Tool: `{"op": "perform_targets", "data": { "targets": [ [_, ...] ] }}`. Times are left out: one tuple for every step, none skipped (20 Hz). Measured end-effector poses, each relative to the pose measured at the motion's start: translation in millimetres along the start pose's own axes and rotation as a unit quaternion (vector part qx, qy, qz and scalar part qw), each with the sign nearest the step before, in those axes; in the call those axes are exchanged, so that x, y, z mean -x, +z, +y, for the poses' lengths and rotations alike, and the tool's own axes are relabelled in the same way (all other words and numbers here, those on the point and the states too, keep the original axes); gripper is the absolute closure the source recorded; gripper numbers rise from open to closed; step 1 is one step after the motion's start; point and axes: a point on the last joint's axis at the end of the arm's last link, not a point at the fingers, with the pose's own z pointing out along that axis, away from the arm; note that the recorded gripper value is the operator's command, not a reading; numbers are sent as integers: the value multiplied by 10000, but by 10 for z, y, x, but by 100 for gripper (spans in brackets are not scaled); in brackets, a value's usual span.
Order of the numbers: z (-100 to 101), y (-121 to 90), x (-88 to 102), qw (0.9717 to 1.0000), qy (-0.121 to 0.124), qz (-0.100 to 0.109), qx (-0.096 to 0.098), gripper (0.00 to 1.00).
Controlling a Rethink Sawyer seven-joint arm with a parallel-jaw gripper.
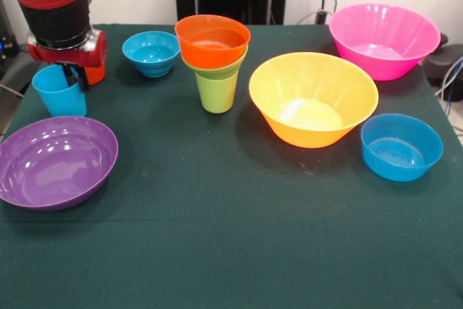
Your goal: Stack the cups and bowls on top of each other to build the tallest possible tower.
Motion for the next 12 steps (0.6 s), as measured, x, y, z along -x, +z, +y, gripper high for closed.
{"op": "perform_targets", "data": {
  "targets": [
    [-6,-1,-1,10000,4,-1,0,100],
    [-12,0,-3,10000,10,0,1,100],
    [-13,1,-4,10000,11,0,2,100],
    [-13,0,-4,10000,10,0,2,100],
    [-13,0,-3,10000,10,-1,1,100],
    [-12,1,-4,10000,10,0,2,100],
    [-12,1,-4,10000,10,0,2,100],
    [-13,0,-3,10000,10,-1,1,100],
    [-12,1,-4,10000,10,0,2,100],
    [-13,0,-4,10000,10,-1,1,100],
    [-16,-5,-3,10000,11,-3,-3,100],
    [-19,-11,-1,10000,11,-8,-8,100]
  ]
}}
